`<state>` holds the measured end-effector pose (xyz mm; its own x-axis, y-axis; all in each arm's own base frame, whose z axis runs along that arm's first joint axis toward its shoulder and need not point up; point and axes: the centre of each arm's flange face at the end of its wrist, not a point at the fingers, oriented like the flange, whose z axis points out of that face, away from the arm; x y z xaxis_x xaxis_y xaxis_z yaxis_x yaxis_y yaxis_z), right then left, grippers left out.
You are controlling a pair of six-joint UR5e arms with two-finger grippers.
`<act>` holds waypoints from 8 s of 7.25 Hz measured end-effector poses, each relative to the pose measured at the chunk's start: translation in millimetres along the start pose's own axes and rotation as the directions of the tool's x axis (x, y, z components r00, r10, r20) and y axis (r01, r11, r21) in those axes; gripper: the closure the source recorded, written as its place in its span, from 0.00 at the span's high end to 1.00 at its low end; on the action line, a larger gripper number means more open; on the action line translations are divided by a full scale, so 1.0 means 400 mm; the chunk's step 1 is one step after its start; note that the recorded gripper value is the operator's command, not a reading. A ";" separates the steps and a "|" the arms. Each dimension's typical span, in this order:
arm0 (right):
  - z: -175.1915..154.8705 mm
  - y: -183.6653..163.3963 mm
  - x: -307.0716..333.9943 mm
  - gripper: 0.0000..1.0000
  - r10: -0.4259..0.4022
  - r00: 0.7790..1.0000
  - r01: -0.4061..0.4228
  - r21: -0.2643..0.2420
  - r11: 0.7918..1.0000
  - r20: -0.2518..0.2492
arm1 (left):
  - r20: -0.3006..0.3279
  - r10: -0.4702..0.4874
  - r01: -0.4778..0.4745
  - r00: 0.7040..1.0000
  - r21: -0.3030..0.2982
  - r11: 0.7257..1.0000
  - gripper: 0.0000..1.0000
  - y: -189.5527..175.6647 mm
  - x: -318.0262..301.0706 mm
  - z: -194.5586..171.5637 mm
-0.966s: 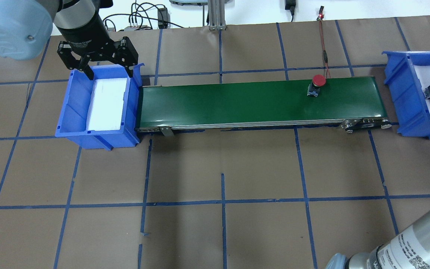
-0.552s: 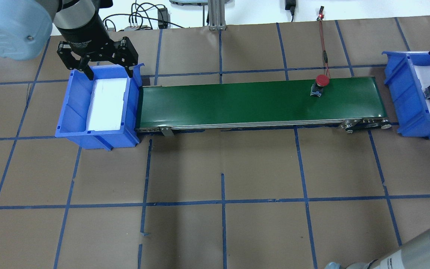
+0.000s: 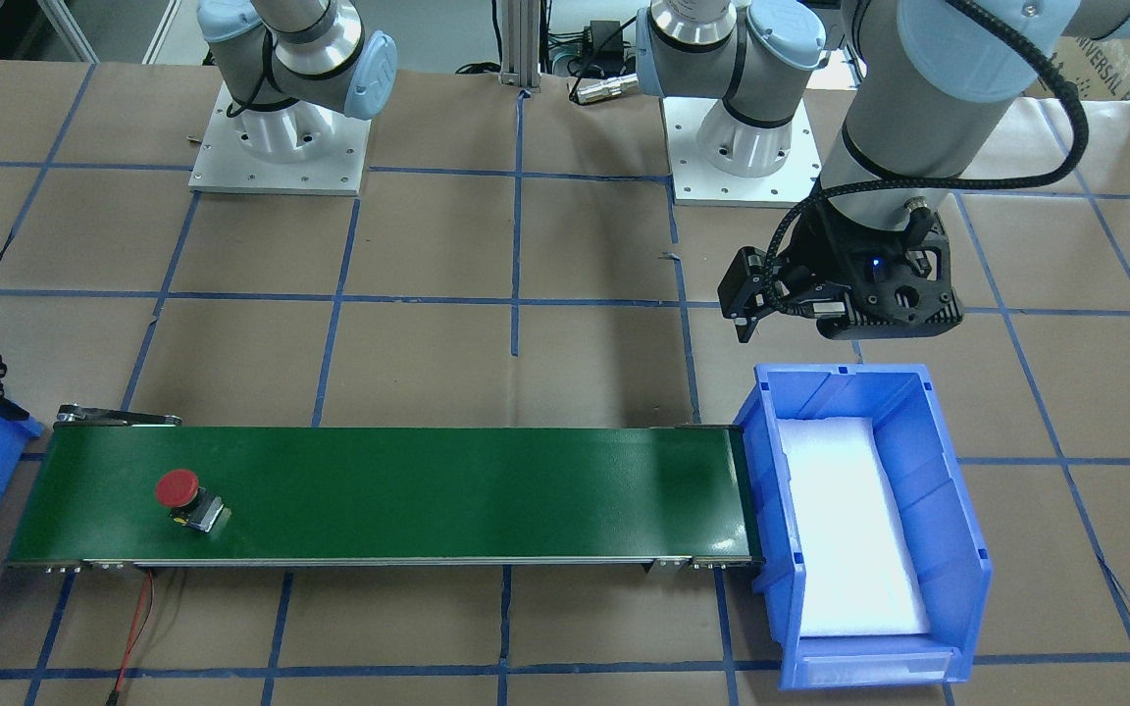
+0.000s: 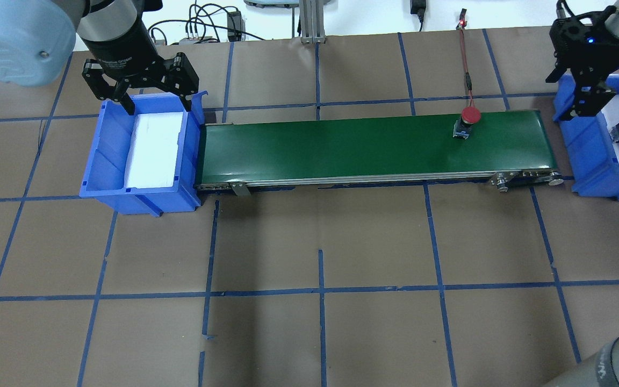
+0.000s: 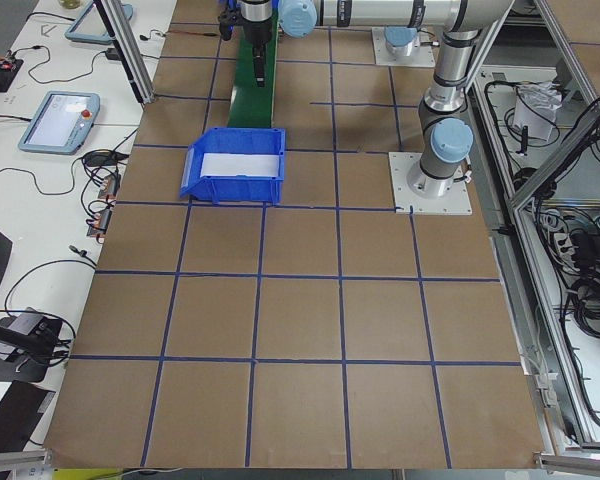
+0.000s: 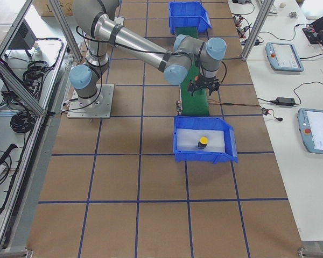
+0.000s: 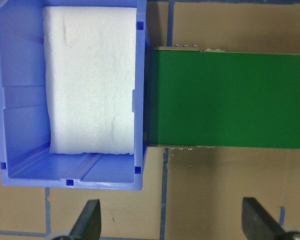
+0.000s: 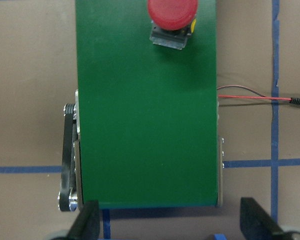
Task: Transport two buttons from left to right
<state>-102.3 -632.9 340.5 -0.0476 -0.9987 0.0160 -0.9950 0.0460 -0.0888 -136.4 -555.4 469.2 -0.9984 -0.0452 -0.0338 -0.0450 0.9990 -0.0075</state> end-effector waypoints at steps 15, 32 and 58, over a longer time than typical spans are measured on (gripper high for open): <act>0.192 -0.171 -0.039 0.97 0.103 0.995 -0.103 0.025 0.994 -0.006 | 0.000 -0.001 0.001 1.000 0.002 1.000 1.00 0.001 -0.003 -0.003; -0.013 0.483 -0.030 0.10 -0.021 0.999 0.021 -0.006 1.000 -0.027 | 0.000 0.001 -0.001 1.000 0.003 1.000 1.00 0.000 0.000 -0.002; -0.306 -0.595 -0.196 1.00 0.847 0.531 -0.847 -0.062 0.528 -0.036 | -0.001 0.000 0.000 1.000 0.004 1.000 1.00 0.001 0.000 -0.002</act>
<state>127.5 -563.1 482.1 -0.8710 -0.4903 -0.0308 -0.4906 0.8714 0.0015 -136.4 -555.0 470.0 -0.9985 -0.0450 -0.0328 -0.0446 0.9989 -0.0117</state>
